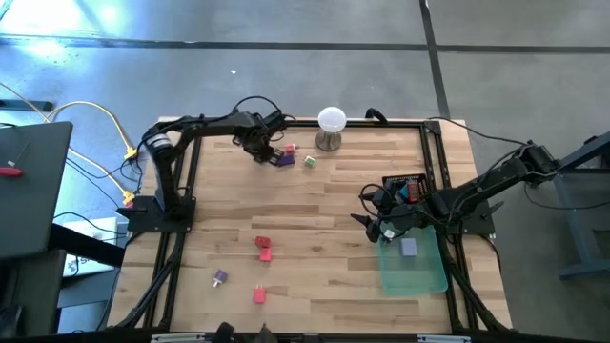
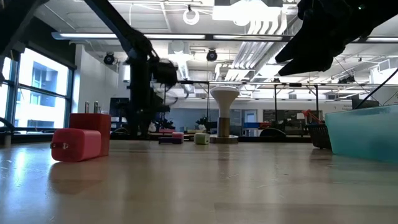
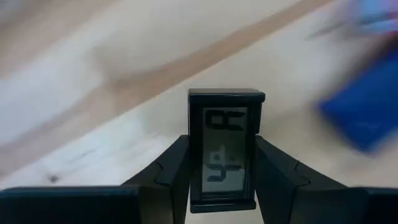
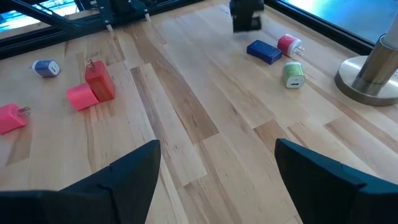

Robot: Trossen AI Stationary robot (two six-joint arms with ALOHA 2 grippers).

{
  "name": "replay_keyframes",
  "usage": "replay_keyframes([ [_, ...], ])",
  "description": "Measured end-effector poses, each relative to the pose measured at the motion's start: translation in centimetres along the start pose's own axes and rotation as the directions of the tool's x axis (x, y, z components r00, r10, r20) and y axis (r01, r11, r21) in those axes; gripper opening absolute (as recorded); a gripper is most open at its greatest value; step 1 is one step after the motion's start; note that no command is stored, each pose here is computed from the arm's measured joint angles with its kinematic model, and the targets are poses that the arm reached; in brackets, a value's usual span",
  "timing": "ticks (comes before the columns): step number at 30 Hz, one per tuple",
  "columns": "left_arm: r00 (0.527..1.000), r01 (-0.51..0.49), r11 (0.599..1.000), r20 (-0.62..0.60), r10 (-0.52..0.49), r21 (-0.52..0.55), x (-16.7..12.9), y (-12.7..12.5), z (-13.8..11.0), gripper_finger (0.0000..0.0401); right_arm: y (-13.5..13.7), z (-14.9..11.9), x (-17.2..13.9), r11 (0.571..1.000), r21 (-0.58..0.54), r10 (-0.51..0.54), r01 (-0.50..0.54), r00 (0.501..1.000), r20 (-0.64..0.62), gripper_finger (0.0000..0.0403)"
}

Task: Pick & Place Office items
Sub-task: Put the black digital clock into the black basket

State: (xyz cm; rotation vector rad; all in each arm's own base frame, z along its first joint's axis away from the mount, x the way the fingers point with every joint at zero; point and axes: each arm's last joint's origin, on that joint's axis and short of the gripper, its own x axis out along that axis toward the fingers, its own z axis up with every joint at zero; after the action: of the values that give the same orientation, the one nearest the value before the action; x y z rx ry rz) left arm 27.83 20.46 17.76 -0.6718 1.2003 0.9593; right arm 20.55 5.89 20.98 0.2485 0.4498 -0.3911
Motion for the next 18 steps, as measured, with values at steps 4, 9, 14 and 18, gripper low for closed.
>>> replay_keyframes([
  [4,0.996,0.030,0.995,0.085,-0.038,0.098,-4.4,-1.6,-1.5,0.0124,0.0,0.0,0.0,1.000,-0.001,0.003,-0.003,1.000,-0.005,0.0303],
  [9,0.957,0.099,0.961,0.240,-0.164,0.259,-10.4,-5.1,-5.3,0.0124,0.0,-0.1,0.0,1.000,-0.001,0.014,-0.014,1.000,-0.011,0.0303],
  [14,0.855,0.230,0.849,0.319,-0.410,0.476,-15.4,-9.1,-10.2,0.0124,0.1,0.0,0.0,1.000,0.004,0.019,-0.019,1.000,-0.006,0.0303],
  [18,0.745,0.296,0.717,0.318,-0.587,0.631,-17.9,-12.2,-13.8,0.0124,0.3,0.3,0.0,0.999,0.019,0.042,-0.042,0.999,0.013,0.0303],
])
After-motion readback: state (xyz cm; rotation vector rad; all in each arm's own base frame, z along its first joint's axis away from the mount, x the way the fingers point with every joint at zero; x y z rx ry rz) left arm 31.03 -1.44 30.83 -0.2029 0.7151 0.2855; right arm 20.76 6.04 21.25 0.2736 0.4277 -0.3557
